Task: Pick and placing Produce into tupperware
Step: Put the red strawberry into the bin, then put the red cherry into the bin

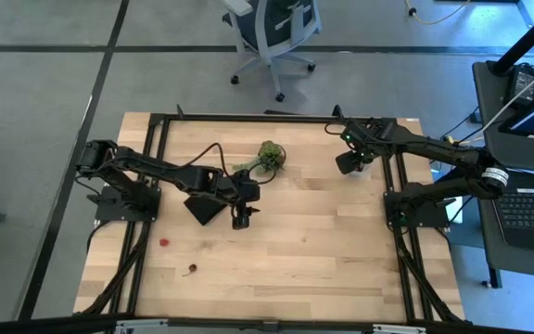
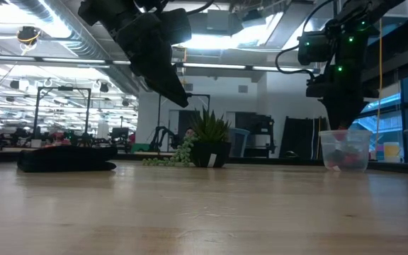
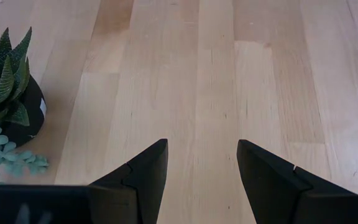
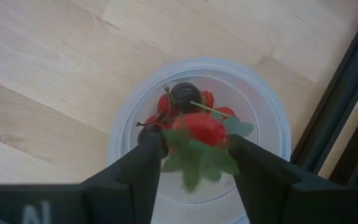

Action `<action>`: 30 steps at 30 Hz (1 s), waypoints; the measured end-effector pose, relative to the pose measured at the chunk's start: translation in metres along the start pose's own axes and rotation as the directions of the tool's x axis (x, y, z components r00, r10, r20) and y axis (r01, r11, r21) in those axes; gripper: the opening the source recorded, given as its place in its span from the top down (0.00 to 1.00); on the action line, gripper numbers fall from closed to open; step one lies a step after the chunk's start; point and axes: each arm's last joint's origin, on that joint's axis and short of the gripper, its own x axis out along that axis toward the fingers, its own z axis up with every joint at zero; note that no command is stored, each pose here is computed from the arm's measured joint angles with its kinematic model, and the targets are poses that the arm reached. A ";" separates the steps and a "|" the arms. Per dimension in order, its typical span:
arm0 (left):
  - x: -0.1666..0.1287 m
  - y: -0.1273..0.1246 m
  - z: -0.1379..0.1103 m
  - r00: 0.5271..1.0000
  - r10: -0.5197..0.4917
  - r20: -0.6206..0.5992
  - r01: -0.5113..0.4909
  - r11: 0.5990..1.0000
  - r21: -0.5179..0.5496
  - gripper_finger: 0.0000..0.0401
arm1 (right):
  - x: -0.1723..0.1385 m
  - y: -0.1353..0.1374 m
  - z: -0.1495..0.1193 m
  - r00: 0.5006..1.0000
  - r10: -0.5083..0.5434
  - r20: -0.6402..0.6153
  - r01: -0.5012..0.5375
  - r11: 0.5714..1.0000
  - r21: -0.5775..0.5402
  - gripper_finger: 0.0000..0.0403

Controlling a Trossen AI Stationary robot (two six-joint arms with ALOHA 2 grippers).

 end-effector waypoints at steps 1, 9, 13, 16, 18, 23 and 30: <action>0.000 0.000 0.000 1.000 0.000 0.000 0.000 1.000 0.000 0.54 | 0.000 0.000 0.000 1.000 0.000 0.000 0.000 1.000 0.000 0.52; 0.000 0.000 0.000 1.000 0.000 0.000 0.000 1.000 -0.002 0.54 | 0.000 0.000 0.000 1.000 0.007 -0.004 -0.007 1.000 0.024 0.22; 0.000 0.000 0.000 1.000 0.000 -0.003 0.000 1.000 0.001 0.54 | 0.000 0.000 0.000 1.000 0.008 -0.001 -0.008 1.000 0.005 0.14; -0.005 0.000 -0.004 0.999 0.003 -0.040 -0.003 1.000 0.006 0.54 | -0.001 0.001 0.000 1.000 0.012 0.005 -0.012 1.000 0.000 0.12; -0.010 0.000 -0.005 0.998 0.004 -0.060 -0.004 1.000 0.008 0.54 | -0.001 0.004 0.001 0.999 0.028 0.031 -0.028 1.000 -0.008 0.12; -0.019 -0.006 -0.007 0.997 -0.008 -0.071 0.008 1.000 0.002 0.54 | -0.009 0.030 0.011 0.961 0.171 0.218 -0.140 0.979 -0.150 0.12; -0.031 -0.018 -0.009 0.996 0.072 -0.055 -0.071 0.997 0.022 0.54 | -0.035 0.076 0.014 0.783 0.427 0.451 -0.255 0.883 -0.394 0.12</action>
